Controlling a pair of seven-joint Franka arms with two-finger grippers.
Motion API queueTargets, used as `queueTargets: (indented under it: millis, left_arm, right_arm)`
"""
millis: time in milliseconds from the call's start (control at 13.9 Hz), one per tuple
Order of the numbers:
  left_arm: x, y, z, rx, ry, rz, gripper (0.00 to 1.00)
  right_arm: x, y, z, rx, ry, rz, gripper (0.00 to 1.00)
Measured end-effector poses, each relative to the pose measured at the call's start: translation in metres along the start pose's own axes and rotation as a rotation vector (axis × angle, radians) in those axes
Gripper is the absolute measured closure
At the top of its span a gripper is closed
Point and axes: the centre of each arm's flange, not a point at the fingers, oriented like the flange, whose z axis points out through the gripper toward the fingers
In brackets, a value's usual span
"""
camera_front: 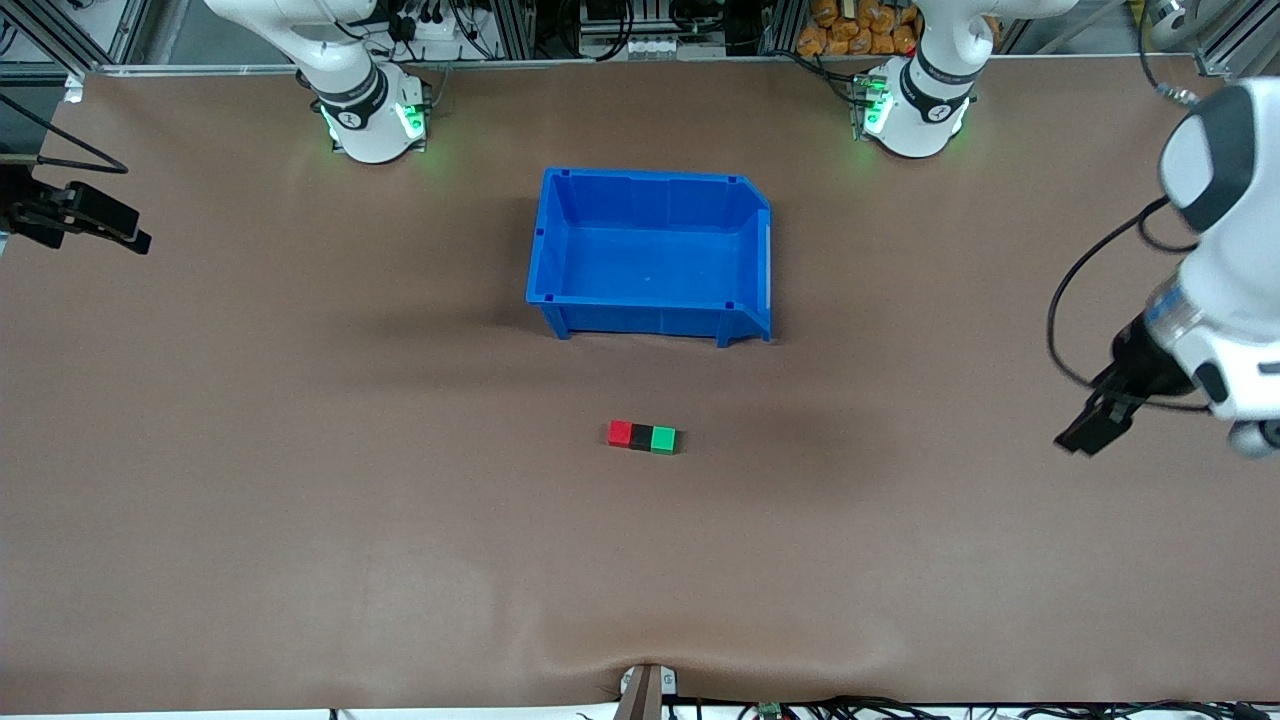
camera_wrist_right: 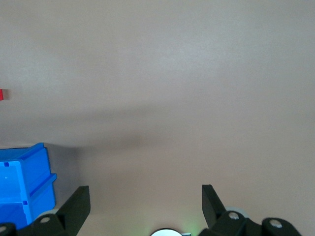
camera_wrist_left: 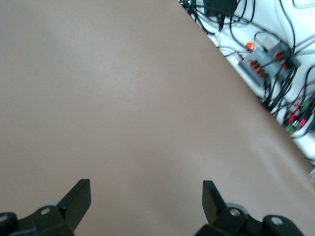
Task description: Attach green and red cubes to black cube
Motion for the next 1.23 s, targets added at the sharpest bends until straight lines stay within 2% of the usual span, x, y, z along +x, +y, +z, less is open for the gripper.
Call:
queueTargets:
  millis: [144, 361, 721, 865, 1226]
  left_arm:
    - [-0.007, -0.026, -0.004, 0.027, -0.029, 0.133, 0.00]
    - [-0.033, -0.040, -0.010, 0.085, -0.116, 0.361, 0.00]
    - [-0.053, -0.043, -0.015, 0.105, -0.211, 0.744, 0.00]
    - [-0.056, -0.045, -0.022, 0.110, -0.238, 0.818, 0.00]
    - [-0.044, -0.066, -0.063, 0.111, -0.280, 0.856, 0.00]
  right_arm:
    - [0.000, 0.000, 0.000, 0.000, -0.001, 0.000, 0.00]
    - [0.002, 0.000, 0.003, 0.000, -0.008, 0.001, 0.00]
    - [0.008, 0.000, 0.012, -0.002, -0.024, -0.002, 0.00]
    - [0.008, 0.000, 0.012, -0.002, -0.024, -0.004, 0.00]
    - [0.010, 0.000, 0.009, -0.002, -0.012, -0.005, 0.00]
